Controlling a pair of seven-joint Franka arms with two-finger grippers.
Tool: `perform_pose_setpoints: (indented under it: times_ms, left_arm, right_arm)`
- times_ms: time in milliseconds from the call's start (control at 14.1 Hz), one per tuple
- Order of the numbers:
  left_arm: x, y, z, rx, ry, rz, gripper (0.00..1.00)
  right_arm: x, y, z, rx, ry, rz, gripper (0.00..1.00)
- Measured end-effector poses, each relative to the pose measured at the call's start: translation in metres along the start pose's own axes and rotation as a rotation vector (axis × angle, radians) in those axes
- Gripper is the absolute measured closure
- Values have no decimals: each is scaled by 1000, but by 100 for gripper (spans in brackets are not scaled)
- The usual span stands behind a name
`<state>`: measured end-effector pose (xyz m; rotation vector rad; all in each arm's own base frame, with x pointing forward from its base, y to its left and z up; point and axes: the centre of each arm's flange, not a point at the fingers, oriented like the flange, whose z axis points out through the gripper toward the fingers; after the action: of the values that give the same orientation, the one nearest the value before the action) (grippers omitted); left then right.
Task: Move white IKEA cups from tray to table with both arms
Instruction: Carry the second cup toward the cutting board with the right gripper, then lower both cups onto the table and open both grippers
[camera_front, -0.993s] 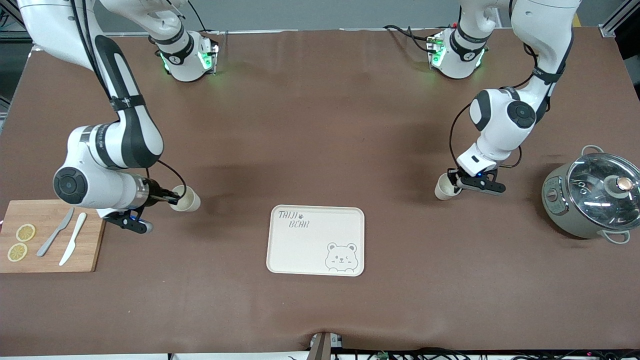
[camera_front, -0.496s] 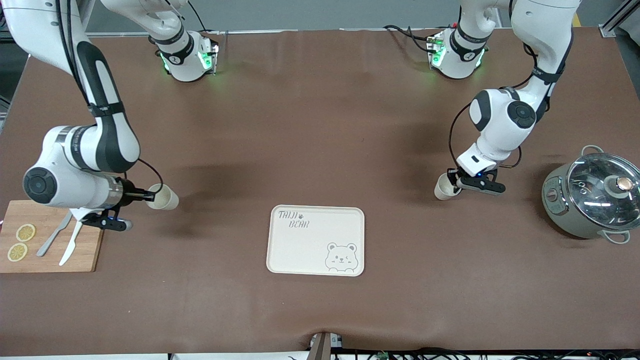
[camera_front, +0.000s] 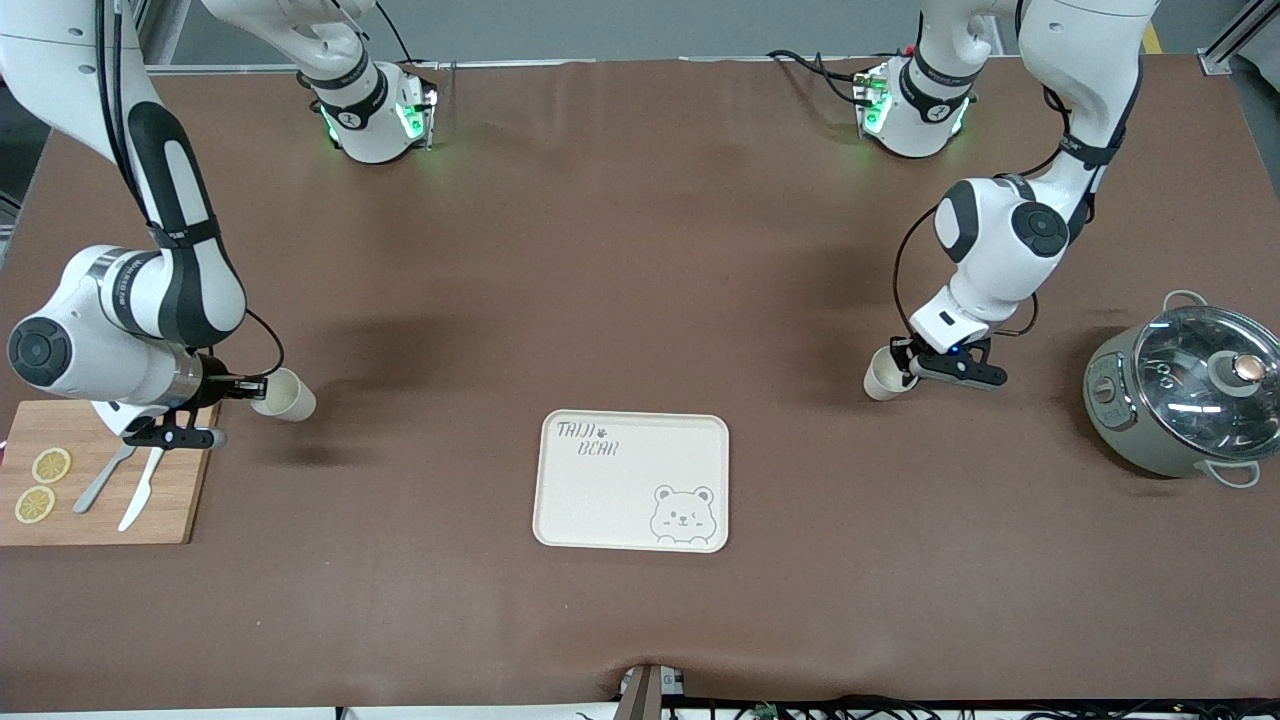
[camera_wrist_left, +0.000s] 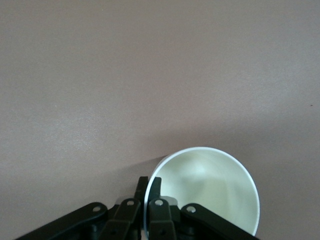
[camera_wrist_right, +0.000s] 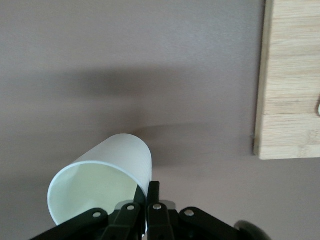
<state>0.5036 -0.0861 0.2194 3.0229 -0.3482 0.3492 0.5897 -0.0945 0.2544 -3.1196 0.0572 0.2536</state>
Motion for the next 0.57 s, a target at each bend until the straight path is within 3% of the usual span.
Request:
perform_pose_setpoints:
  times_ms: [284, 567]
  left_arm:
    - [2, 1, -1, -1, 4, 3, 92]
    - [6, 6, -1, -6, 9, 11, 54]
  right_arm:
    - [-6, 11, 16, -6, 5, -1, 98]
    - [-8, 12, 20, -7, 8, 1, 97]
